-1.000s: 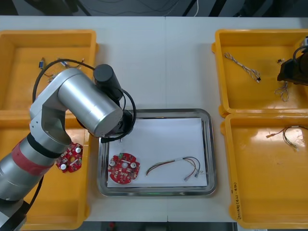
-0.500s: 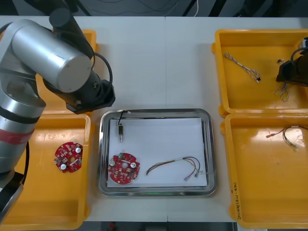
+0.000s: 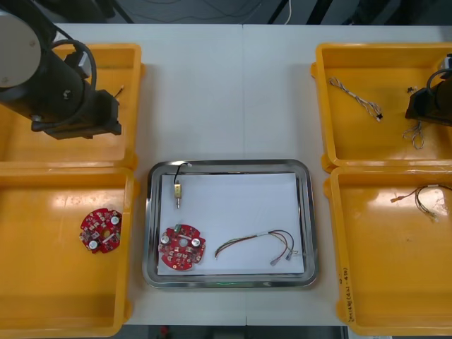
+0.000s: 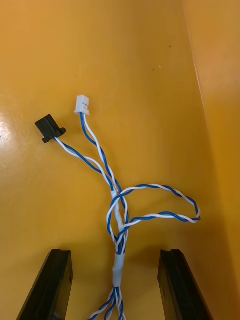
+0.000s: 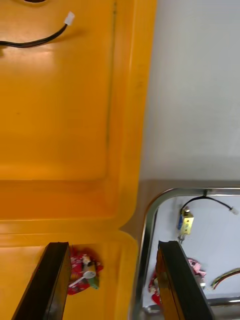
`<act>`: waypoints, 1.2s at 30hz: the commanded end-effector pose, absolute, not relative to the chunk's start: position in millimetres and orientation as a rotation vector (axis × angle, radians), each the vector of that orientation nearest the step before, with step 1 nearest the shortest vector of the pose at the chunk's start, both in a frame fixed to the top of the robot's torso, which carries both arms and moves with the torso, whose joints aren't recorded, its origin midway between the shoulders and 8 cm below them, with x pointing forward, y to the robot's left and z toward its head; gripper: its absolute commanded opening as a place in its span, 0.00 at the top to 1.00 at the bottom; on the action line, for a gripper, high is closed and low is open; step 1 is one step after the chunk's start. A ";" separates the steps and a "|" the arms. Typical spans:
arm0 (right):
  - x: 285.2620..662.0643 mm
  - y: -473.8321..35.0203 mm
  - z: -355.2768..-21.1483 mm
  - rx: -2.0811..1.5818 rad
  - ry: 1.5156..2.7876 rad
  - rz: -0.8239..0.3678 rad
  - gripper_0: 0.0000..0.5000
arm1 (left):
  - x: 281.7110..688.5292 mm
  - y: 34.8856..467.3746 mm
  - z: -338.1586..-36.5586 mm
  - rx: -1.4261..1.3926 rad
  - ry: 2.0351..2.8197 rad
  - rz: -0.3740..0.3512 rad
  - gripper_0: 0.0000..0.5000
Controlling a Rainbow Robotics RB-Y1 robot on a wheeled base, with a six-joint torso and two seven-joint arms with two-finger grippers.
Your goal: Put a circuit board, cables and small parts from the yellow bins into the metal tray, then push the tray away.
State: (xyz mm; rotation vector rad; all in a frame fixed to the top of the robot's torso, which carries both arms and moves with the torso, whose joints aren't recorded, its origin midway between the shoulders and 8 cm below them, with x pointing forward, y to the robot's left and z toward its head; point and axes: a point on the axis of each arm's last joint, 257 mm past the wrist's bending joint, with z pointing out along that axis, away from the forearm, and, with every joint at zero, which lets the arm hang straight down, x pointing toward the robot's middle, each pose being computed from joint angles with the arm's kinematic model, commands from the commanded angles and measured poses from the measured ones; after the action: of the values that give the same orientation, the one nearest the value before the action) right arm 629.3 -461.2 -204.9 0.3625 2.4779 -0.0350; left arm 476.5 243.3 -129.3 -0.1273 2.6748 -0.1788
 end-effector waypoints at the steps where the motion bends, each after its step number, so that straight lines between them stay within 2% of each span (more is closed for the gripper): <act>1: 645.7 -448.2 -188.6 0.283 2.460 -0.056 0.00 | 491.9 283.8 -91.6 -0.114 2.647 -0.116 0.00; 8: 648.0 -450.1 -188.6 0.274 2.451 -0.063 0.00 | 504.5 316.2 -91.0 -0.097 2.673 -0.056 0.00; 20: 646.9 -450.3 -190.2 0.253 2.459 -0.071 0.00 | 545.9 345.3 -94.0 0.070 2.597 0.001 0.00; 21: 646.1 -450.7 -191.6 0.254 2.461 -0.071 0.08 | 548.7 347.6 -94.4 0.103 2.593 0.011 0.00; 22: 646.4 -450.6 -191.0 0.253 2.460 -0.071 0.12 | 549.5 349.8 -94.3 0.119 2.591 0.022 0.00; 24: 645.7 -450.3 -192.7 0.252 2.462 -0.067 0.31 | 552.4 352.8 -94.5 0.175 2.583 0.048 0.00; 26: 644.6 -450.1 -195.4 0.255 2.465 -0.062 0.60 | 555.0 354.8 -93.0 0.226 2.570 0.069 0.00; 27: 643.6 -449.8 -197.1 0.255 2.468 -0.058 0.88 | 556.3 355.6 -92.5 0.264 2.562 0.084 0.00; 28: 643.4 -450.3 -197.8 0.256 2.468 -0.059 0.97 | 557.1 357.3 -92.4 0.295 2.557 0.101 0.00; 29: 643.7 -450.2 -197.2 0.251 2.467 -0.061 1.00 | 558.5 357.4 -91.5 0.339 2.546 0.115 0.00; 36: 642.3 -451.4 -196.4 0.238 2.476 -0.072 1.00 | 566.8 355.9 -86.2 0.558 2.474 0.176 0.00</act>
State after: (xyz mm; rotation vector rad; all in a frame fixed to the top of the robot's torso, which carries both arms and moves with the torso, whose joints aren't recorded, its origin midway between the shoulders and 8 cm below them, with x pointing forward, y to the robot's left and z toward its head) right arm 637.6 -458.7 -202.0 0.3237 2.4698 -0.0440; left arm 550.2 335.8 -135.7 0.5205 2.5813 0.0938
